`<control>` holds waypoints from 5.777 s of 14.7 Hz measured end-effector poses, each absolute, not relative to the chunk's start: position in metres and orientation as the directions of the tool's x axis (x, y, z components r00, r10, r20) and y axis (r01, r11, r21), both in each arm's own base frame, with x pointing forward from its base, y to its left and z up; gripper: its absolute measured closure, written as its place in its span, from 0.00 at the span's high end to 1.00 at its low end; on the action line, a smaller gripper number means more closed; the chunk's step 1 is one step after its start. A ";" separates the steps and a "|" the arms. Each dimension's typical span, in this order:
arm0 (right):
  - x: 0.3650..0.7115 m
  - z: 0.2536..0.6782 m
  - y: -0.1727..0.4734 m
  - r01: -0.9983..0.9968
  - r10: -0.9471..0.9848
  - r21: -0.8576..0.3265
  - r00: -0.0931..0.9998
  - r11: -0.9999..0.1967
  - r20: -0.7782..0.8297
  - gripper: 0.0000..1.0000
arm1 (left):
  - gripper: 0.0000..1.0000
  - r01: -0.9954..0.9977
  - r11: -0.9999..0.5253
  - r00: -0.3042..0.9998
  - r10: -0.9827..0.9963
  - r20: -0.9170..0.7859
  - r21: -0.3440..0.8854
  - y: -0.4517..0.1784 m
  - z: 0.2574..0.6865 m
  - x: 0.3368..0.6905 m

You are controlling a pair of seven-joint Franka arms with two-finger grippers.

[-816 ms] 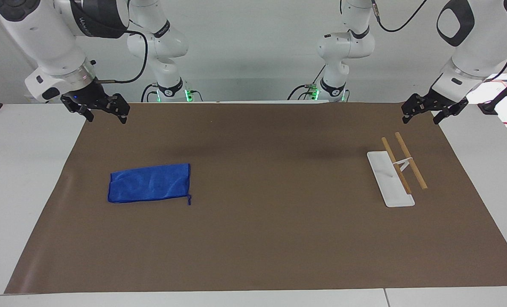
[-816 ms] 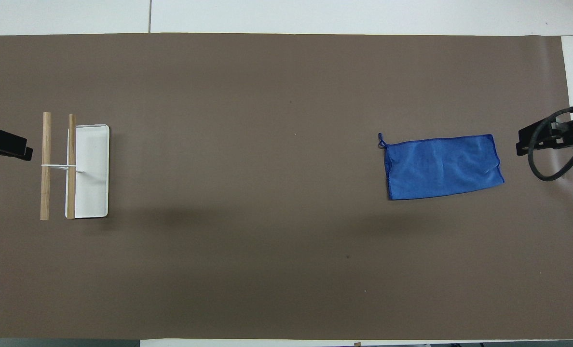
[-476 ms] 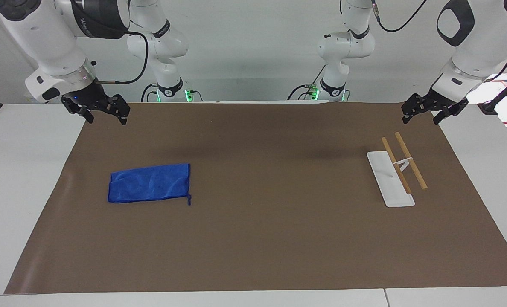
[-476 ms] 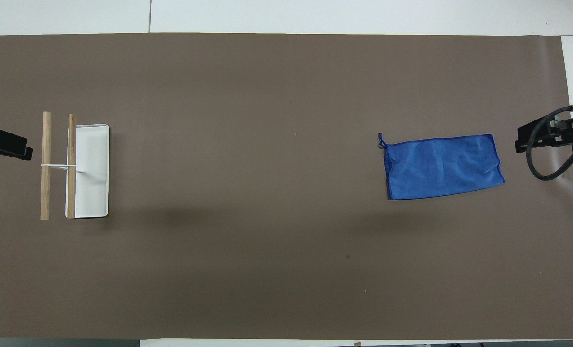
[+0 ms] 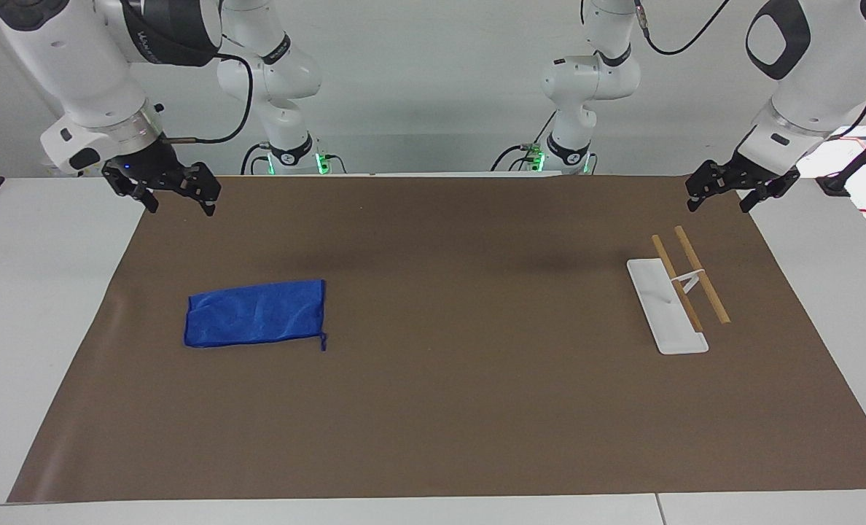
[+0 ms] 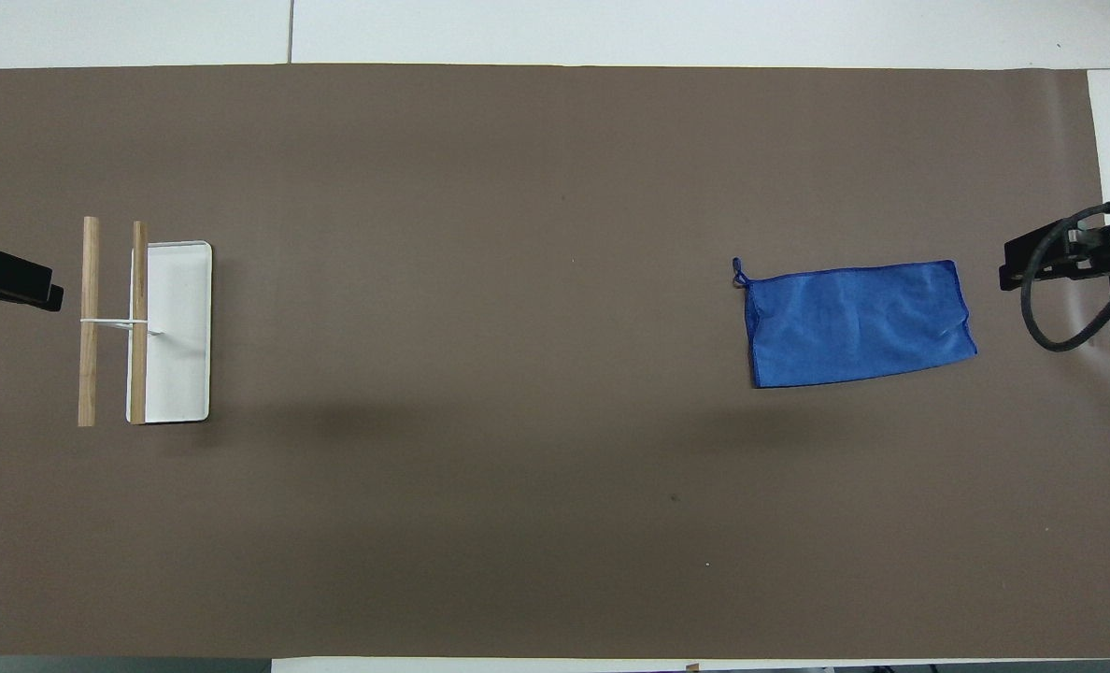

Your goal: Right arm passes towel to left arm to hang

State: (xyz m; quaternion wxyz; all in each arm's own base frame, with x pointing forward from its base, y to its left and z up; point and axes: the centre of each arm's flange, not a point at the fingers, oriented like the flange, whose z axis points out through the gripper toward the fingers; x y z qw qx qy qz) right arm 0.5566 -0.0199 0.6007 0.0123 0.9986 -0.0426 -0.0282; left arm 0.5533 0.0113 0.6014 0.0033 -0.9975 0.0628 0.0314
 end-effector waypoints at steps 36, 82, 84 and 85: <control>0.590 0.393 0.078 0.026 0.025 -0.062 1.000 -0.998 0.016 0.04 | 1.00 -0.125 -0.992 0.990 -0.125 -0.063 -0.003 0.011 0.601 0.553; 0.574 0.511 0.477 -0.769 -0.634 -0.639 0.504 -0.021 -0.586 0.04 | 1.00 0.980 -0.080 0.156 0.873 -0.463 0.180 -0.098 0.508 0.565; 0.574 0.511 0.478 -0.768 -0.635 -0.640 0.506 -0.022 -0.584 0.04 | 0.96 0.983 -0.040 0.121 0.870 -0.478 0.177 -0.097 0.503 0.567; 0.574 0.511 0.477 -0.768 -0.635 -0.640 0.506 -0.023 -0.584 0.04 | 0.84 0.984 -0.029 0.112 0.871 -0.479 0.177 -0.098 0.500 0.569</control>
